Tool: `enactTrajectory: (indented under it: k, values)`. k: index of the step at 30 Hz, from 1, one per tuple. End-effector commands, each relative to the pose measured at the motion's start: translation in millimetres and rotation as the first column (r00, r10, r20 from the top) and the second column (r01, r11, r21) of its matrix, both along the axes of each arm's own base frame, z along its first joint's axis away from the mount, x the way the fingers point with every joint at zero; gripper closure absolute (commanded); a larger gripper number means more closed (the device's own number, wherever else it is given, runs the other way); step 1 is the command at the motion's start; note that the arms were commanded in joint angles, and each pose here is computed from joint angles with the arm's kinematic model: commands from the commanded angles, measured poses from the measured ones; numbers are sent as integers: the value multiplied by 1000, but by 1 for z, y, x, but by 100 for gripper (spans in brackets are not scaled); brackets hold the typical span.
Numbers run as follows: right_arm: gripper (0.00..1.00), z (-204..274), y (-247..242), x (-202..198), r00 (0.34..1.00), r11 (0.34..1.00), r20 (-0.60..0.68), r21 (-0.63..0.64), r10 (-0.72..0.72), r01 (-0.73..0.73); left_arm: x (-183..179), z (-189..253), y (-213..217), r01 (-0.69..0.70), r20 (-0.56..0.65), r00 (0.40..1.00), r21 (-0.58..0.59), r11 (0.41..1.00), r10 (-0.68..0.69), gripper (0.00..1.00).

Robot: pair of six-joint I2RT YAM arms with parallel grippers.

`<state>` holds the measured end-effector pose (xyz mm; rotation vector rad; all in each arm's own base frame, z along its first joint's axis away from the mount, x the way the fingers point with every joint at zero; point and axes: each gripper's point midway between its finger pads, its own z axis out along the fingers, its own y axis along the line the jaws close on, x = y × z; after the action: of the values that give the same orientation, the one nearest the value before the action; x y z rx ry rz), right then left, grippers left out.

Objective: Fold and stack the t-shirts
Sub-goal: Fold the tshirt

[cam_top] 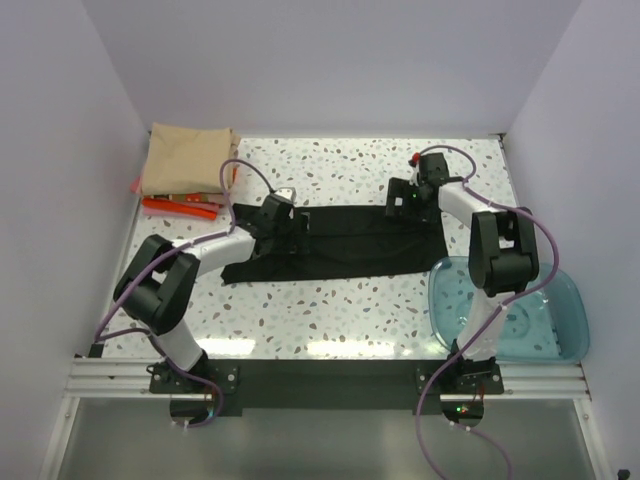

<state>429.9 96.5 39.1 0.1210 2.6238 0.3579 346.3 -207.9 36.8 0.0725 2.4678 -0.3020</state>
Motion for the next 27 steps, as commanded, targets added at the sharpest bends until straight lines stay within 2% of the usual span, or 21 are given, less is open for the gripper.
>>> enactTrajectory:
  k: [1, 3, 9, 16, 27]
  values:
    - [1, 2, -6, 2, 1000, 1000, 1, -18, -10, 10, 4, 11, -14, 8, 31, 1000, -77, 997, -6, 0]
    - [1, 1, -6, 2, 1000, 1000, -1, -17, -12, 12, -5, 13, -22, 48, 27, 999, -124, 991, -45, 0]
    - [1, 1, -6, 3, 1000, 1000, -4, -16, -13, 13, -25, 21, -28, 108, 37, 994, -166, 980, -104, 0]
    - [2, -1, -5, 3, 1000, 1000, -10, -10, -12, 12, -34, 48, -46, 309, 177, 944, -175, 935, -278, 0]
    - [1, 0, -8, 2, 1000, 1000, -13, -15, -13, 13, -63, 29, -75, 478, 131, 878, -192, 857, -460, 0]
